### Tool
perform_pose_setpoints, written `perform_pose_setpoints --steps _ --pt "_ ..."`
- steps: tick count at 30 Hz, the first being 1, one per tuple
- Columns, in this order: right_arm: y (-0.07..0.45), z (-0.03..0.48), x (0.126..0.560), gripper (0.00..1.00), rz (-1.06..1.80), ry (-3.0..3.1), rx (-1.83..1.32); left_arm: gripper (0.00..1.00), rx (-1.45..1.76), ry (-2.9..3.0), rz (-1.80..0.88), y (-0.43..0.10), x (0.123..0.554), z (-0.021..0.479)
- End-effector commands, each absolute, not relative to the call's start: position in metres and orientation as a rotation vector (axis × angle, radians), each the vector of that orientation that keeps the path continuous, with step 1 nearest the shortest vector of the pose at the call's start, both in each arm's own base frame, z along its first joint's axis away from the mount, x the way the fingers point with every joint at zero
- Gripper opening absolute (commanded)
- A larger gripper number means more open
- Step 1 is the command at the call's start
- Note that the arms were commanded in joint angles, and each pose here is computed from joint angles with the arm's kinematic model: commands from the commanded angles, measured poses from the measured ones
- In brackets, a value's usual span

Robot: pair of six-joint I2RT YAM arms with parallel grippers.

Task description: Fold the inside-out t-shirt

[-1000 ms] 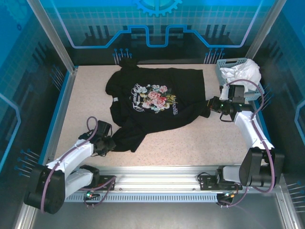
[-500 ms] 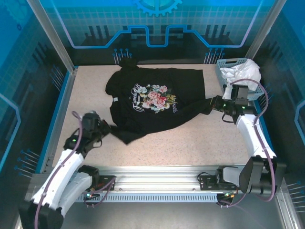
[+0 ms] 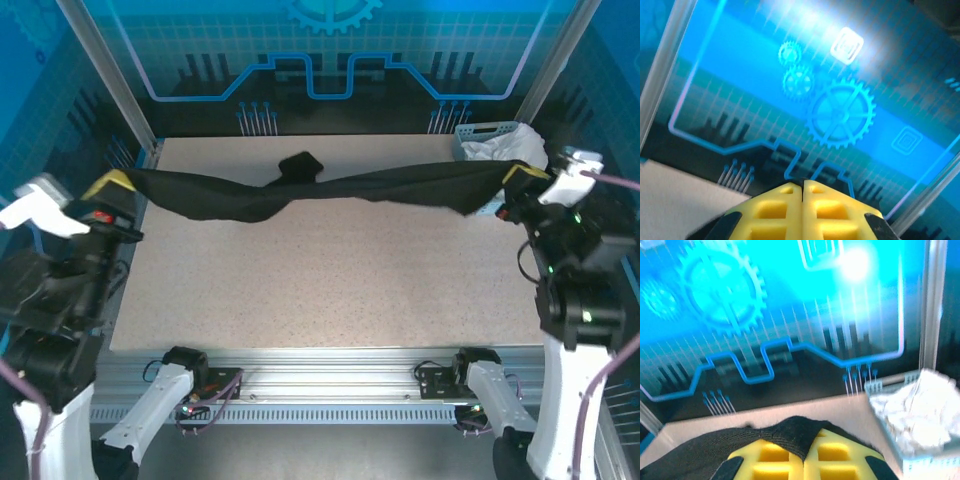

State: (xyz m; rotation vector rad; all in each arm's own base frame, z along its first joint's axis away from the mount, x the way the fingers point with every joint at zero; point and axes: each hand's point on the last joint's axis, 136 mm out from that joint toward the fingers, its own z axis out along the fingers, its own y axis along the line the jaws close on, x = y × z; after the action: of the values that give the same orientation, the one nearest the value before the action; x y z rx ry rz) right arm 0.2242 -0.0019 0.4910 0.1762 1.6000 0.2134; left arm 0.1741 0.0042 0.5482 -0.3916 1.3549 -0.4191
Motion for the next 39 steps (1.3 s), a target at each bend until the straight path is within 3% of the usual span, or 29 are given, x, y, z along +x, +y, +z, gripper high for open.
perform_pose_setpoints --steps 1,5,12,16,23,34,39 --pt "-0.014 0.481 0.229 0.00 0.157 1.646 0.224 0.00 -0.396 1.529 -0.231 0.011 0.229 0.519" --pt "-0.019 0.472 0.269 0.00 0.178 1.676 0.250 0.00 -0.432 1.564 -0.153 0.019 0.291 0.511" --pt "-0.027 0.458 0.378 0.00 0.222 1.731 0.247 0.00 -0.512 1.640 -0.127 0.056 0.414 0.505" --pt "-0.021 0.471 0.403 0.00 0.250 1.753 0.206 0.00 -0.479 1.613 -0.171 0.056 0.434 0.535" --pt "-0.010 0.519 0.351 0.00 0.202 1.667 0.119 0.00 -0.368 1.373 -0.242 0.036 0.341 0.624" --pt "0.002 0.598 0.172 0.00 0.116 1.378 0.075 0.00 -0.222 1.000 -0.307 0.004 0.114 0.706" --pt "0.001 0.624 0.111 0.00 0.064 1.253 0.083 0.00 -0.193 0.892 -0.254 0.003 0.062 0.728"
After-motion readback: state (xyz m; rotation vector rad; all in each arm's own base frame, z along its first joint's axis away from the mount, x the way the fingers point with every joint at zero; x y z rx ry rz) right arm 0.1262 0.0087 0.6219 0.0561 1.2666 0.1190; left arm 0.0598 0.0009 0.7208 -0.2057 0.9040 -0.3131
